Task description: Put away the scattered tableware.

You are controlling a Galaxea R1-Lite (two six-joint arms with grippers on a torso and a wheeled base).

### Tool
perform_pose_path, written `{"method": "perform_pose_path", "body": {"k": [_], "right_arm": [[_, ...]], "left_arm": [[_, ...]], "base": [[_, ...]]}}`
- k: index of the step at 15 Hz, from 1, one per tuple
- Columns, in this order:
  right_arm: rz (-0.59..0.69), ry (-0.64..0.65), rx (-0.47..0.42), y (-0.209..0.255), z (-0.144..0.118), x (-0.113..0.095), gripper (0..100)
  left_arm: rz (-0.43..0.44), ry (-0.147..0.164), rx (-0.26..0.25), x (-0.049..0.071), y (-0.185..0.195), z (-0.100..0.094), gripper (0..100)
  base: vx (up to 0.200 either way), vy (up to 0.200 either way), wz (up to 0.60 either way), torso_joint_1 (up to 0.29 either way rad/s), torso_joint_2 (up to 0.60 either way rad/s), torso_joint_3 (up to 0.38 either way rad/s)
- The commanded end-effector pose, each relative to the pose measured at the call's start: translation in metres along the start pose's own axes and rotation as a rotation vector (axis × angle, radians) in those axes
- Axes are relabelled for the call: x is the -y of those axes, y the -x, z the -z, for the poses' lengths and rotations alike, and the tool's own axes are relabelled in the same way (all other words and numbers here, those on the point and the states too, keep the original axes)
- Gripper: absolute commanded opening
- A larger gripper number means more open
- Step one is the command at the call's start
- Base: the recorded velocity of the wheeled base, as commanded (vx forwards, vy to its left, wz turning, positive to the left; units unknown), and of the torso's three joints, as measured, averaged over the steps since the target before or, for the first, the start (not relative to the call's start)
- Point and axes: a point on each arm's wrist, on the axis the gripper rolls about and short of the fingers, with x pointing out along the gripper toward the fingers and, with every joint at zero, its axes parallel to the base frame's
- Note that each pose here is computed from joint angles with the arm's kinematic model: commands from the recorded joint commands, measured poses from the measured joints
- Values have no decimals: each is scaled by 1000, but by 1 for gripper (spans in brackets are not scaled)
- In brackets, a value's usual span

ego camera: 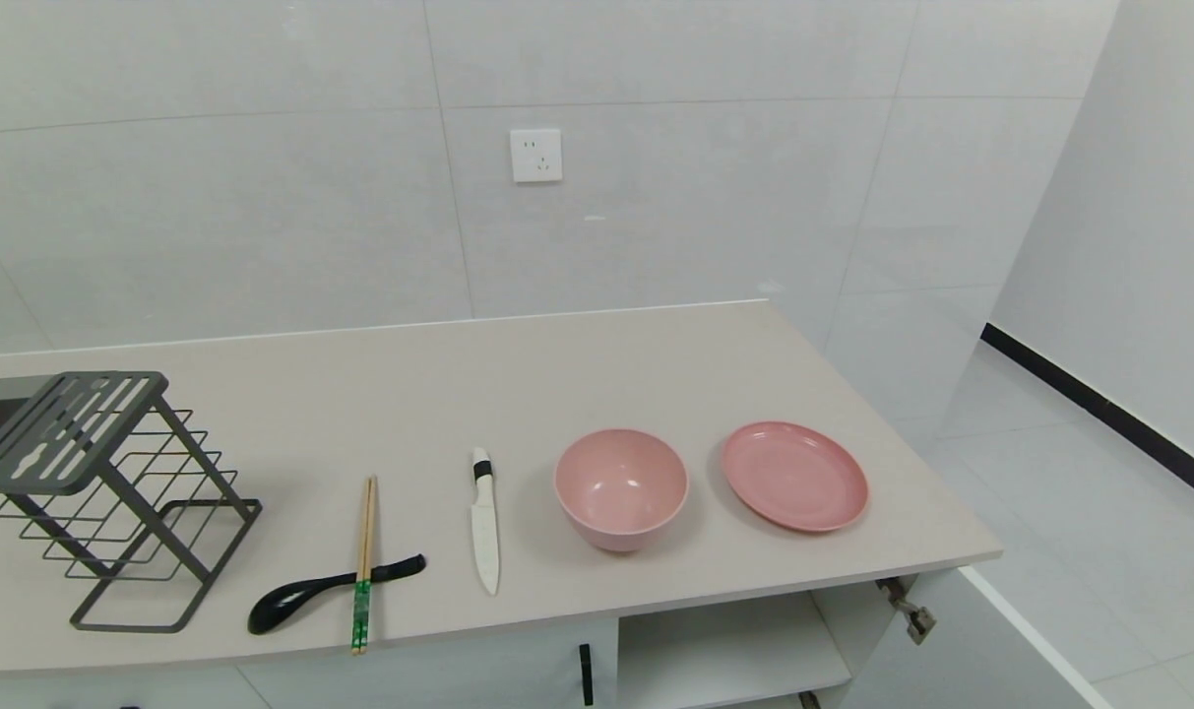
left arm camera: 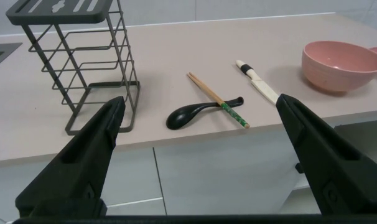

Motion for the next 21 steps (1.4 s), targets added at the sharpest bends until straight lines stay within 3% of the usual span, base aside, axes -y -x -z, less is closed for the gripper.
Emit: {"method": "perform_pose_path", "body": {"k": [1, 6, 9, 14, 21], "right_arm": [[-36, -26, -179, -37, 0, 7, 100], [-39, -53, -287, -69, 7, 14, 100], [-45, -75, -373, -97, 24, 19, 100], [-43, -88, -418, -147, 41, 29, 100], [-74, -90, -443, -175, 54, 31, 100]], "left_arm": [[0, 0, -1, 0, 0, 0, 100], [0, -2, -1, 0, 0, 0, 100], [0, -2, -2, 0, 0, 0, 100], [0, 0, -2, 0, 0, 0, 100], [0, -2, -2, 0, 0, 0, 100]], "base": [[0, 0, 0, 0, 0, 0], [0, 0, 0, 0, 0, 0], [0, 0, 0, 0, 0, 0], [0, 0, 0, 0, 0, 0], [0, 0, 0, 0, 0, 0]]}}
